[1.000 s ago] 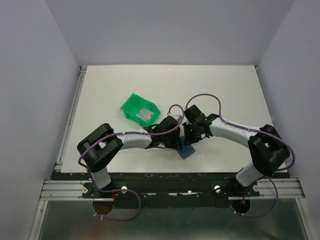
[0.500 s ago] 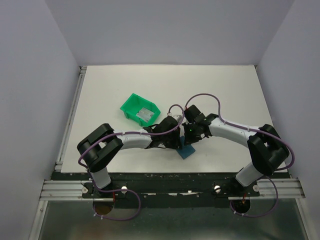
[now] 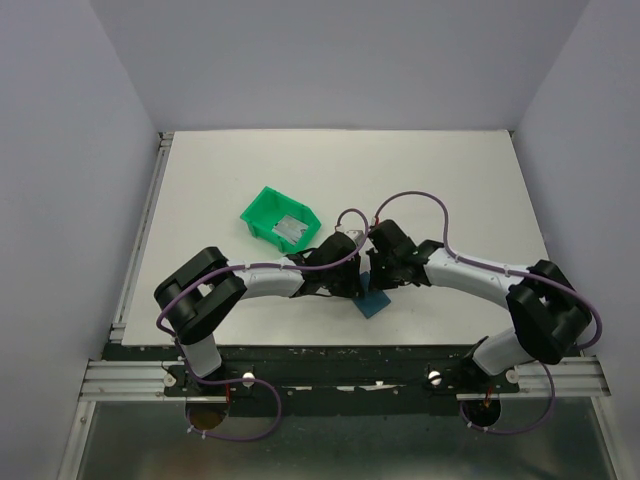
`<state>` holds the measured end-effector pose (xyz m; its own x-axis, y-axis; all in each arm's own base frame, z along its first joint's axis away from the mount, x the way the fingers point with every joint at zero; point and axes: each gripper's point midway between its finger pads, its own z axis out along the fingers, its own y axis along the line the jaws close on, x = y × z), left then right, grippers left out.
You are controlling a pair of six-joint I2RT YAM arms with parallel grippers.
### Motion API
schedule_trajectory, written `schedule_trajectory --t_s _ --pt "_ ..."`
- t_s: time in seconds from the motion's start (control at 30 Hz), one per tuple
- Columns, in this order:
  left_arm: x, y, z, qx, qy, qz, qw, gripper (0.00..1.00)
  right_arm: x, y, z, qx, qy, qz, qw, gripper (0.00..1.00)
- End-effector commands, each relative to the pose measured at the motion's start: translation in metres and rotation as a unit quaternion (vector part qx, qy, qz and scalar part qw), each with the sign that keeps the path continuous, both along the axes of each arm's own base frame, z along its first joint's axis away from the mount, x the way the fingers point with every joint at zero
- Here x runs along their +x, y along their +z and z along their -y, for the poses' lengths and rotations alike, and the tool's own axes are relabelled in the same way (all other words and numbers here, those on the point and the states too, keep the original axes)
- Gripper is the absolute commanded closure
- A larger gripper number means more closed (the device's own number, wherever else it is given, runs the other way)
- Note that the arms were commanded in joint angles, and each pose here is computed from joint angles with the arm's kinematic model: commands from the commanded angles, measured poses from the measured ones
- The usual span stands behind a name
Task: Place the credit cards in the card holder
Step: Close the card holder at the center of the board.
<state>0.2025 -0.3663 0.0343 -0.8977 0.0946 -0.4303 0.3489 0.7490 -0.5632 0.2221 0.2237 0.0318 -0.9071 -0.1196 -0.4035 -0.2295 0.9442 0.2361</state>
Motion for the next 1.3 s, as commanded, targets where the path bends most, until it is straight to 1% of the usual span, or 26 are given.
schedule_trajectory --t_s 0.0,0.17,0.67,0.93,1.03,1.1,1.27 --pt "-0.013 -0.035 -0.019 0.055 -0.003 -0.032 0.998 1.00 -0.022 -0.031 0.023 -0.065 -0.014 -0.028 0.997 1.00" --pt "-0.014 -0.036 -0.021 0.058 -0.003 -0.033 0.998 1.00 -0.027 -0.039 0.029 -0.079 -0.028 -0.024 0.996 0.99" --pt "-0.014 -0.036 -0.020 0.058 -0.002 -0.033 0.998 1.00 -0.046 -0.043 0.031 -0.082 -0.062 0.018 0.995 1.00" --pt "-0.012 -0.035 -0.018 0.055 -0.003 -0.032 0.998 1.00 -0.050 -0.051 0.032 -0.088 -0.071 0.013 0.993 1.00" --pt "-0.011 -0.033 -0.018 0.055 -0.003 -0.030 0.998 1.00 -0.039 -0.033 0.020 -0.064 -0.063 0.037 0.995 0.99" --pt "-0.009 -0.030 -0.017 0.055 -0.002 -0.025 0.998 1.00 -0.028 -0.011 0.010 -0.042 -0.054 0.065 0.996 0.96" --pt "-0.001 -0.013 -0.014 0.046 0.002 -0.005 0.999 1.00 0.000 0.058 -0.013 0.019 -0.041 0.147 0.988 0.79"
